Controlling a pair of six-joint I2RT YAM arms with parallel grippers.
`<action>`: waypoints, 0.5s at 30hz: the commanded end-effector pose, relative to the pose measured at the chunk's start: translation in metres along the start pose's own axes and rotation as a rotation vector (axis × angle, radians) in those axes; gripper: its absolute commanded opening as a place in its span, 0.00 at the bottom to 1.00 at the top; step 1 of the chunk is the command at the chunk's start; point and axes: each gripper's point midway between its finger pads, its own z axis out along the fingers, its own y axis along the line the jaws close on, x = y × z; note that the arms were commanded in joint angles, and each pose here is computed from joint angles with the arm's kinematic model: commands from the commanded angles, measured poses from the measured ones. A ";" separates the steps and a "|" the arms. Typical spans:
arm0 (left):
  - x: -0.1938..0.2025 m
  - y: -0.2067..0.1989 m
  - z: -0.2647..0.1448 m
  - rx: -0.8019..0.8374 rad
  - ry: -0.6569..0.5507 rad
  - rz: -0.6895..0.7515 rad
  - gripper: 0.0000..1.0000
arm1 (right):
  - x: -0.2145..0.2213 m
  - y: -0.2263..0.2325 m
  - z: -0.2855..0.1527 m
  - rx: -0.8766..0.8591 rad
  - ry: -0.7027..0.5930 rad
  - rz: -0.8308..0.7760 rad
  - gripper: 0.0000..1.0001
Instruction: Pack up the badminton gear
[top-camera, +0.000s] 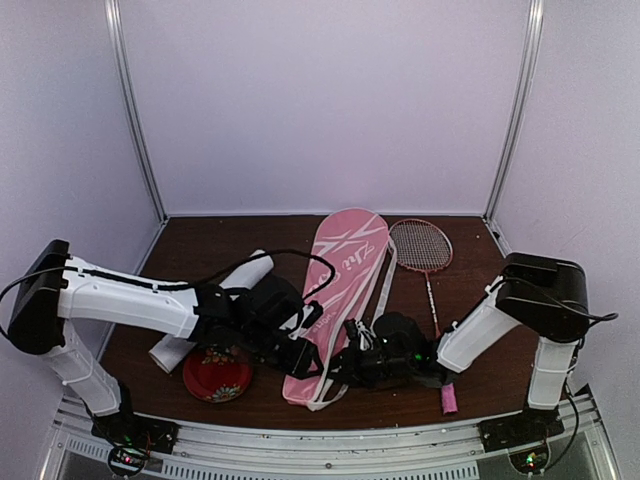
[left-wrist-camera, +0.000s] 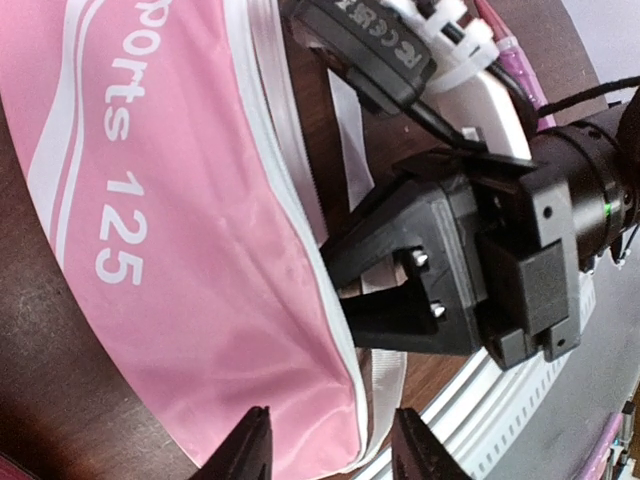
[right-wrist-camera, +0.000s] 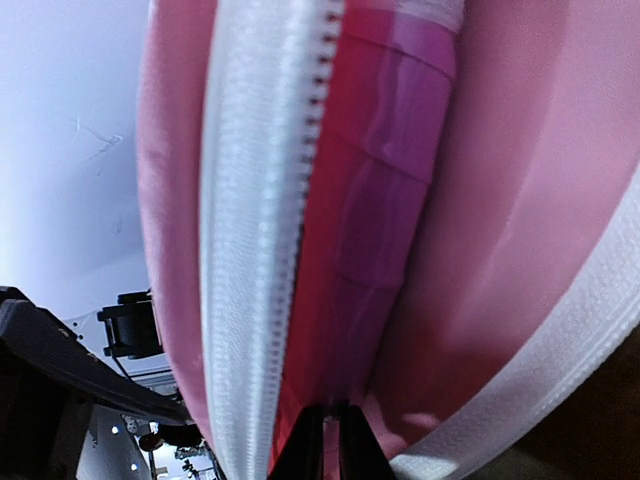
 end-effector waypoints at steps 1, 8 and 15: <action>0.009 0.000 0.009 -0.011 0.022 0.030 0.46 | -0.004 0.015 -0.003 -0.073 -0.013 -0.006 0.09; 0.011 -0.002 0.022 -0.014 0.049 0.059 0.49 | -0.004 0.026 -0.003 -0.115 -0.007 -0.006 0.11; 0.006 -0.001 0.028 -0.055 0.057 0.073 0.47 | -0.003 0.032 -0.003 -0.135 -0.002 0.000 0.11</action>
